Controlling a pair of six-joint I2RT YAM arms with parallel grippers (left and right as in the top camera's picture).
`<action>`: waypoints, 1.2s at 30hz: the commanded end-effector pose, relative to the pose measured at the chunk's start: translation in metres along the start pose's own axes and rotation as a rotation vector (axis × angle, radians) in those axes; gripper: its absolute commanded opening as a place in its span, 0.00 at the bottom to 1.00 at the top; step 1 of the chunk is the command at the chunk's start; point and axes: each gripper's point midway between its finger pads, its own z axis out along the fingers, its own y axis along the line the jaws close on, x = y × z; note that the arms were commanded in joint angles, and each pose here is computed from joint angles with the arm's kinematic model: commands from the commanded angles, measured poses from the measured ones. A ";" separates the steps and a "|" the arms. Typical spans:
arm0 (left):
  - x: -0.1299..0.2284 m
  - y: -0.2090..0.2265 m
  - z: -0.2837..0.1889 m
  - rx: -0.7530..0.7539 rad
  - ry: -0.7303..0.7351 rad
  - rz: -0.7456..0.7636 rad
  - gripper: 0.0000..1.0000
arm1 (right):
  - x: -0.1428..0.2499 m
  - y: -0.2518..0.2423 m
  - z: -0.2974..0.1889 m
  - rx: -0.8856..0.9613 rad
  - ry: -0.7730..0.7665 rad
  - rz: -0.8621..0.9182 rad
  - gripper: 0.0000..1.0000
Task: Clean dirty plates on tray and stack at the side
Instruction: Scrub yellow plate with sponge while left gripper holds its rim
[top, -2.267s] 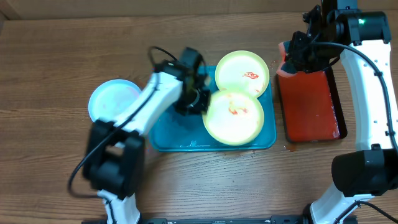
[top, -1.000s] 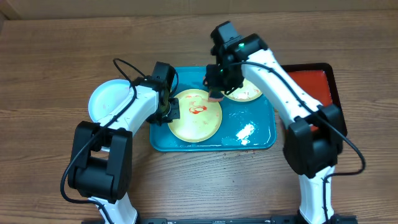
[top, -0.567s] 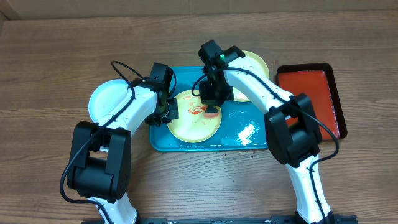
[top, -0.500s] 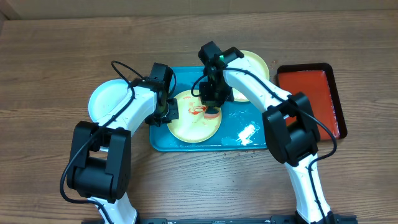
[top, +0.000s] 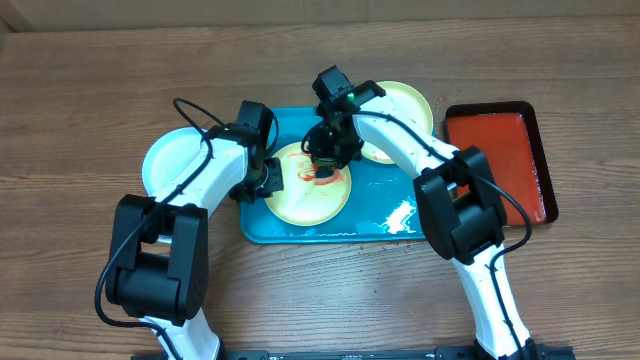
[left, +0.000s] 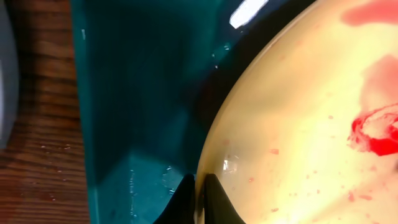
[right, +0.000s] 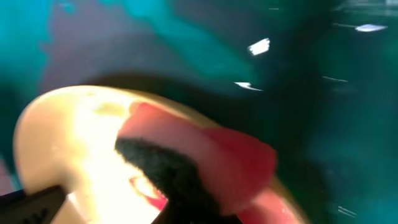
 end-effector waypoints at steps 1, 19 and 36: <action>0.010 0.003 0.009 -0.011 0.035 0.000 0.04 | 0.046 0.027 0.049 -0.078 0.170 -0.103 0.04; 0.011 0.004 0.009 -0.012 0.040 -0.003 0.04 | 0.058 -0.041 -0.002 0.188 0.259 -0.060 0.04; 0.011 0.004 0.009 -0.012 0.040 -0.003 0.04 | -0.018 -0.024 -0.001 0.116 -0.062 -0.082 0.04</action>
